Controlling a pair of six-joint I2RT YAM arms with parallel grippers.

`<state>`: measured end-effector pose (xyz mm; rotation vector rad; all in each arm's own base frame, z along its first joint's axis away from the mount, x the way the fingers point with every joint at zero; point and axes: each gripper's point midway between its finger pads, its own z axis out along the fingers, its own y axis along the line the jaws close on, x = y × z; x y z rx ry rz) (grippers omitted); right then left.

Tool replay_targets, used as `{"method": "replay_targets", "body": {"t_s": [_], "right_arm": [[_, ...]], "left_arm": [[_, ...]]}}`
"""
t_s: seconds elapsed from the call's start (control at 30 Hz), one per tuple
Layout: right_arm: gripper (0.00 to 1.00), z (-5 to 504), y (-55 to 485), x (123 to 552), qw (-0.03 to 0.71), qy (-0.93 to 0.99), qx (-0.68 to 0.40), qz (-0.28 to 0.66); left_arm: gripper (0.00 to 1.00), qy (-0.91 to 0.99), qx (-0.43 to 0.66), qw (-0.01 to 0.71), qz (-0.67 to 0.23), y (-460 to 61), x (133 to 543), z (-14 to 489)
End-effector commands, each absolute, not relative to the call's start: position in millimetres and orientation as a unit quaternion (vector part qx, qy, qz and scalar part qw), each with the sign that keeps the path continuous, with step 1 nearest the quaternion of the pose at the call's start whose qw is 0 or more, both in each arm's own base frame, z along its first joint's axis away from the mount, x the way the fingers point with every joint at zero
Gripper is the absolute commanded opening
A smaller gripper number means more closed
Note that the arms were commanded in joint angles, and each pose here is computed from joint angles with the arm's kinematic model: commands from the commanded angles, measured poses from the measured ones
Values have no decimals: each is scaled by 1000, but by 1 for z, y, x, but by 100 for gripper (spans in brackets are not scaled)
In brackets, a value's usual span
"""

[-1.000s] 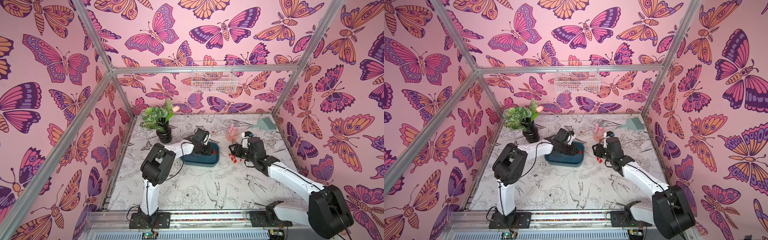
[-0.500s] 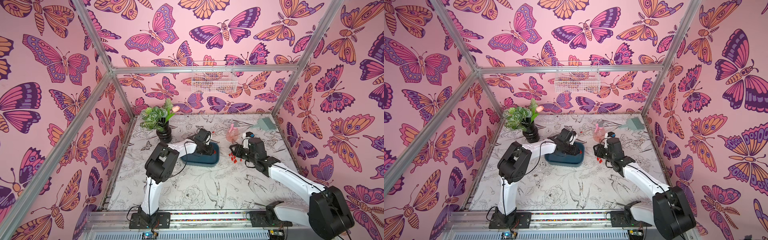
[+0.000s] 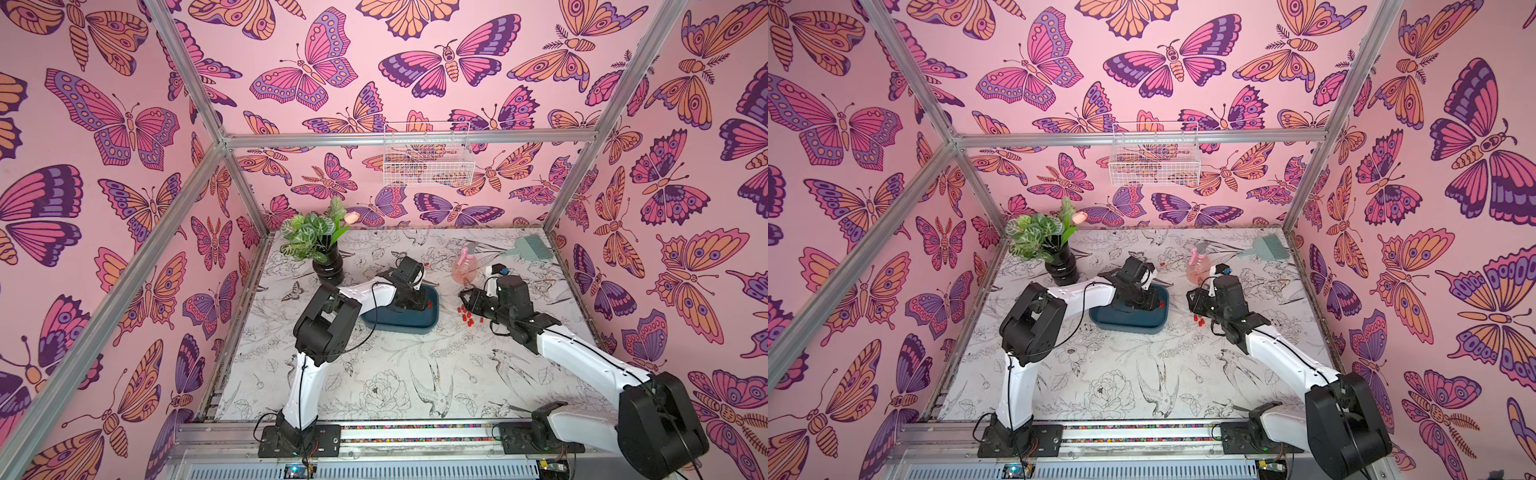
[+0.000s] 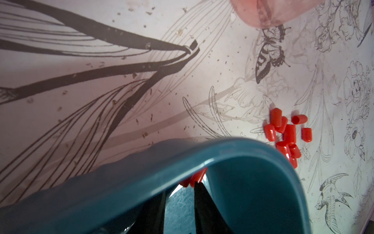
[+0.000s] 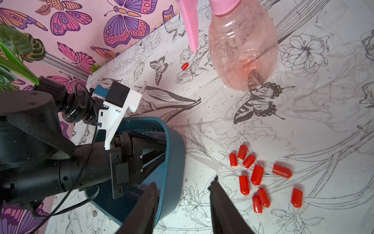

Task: Take the screw protection sleeves out of the storage box
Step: Pick up the screw protection sleeve from the storage box.

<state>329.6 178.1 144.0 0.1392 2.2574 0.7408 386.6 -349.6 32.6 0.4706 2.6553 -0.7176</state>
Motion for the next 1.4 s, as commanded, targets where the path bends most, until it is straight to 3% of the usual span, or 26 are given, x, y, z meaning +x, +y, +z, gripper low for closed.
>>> {"method": "replay_targets", "body": {"t_s": [0.0,0.27,0.97,1.37], "right_arm": [[46,147,175,334,380,877,62,287],[46,145,175,335,374,880,63,285],[46,143,176,334,371,881,62,287],[46,142,177,334,369,882,61,288]], "left_arm": [[29,939,176,163,-246,-353,383,24],[29,941,179,157,-241,-357,383,20],[13,952,131,180,-209,-356,415,19],[11,952,102,187,-219,-362,429,23]]}}
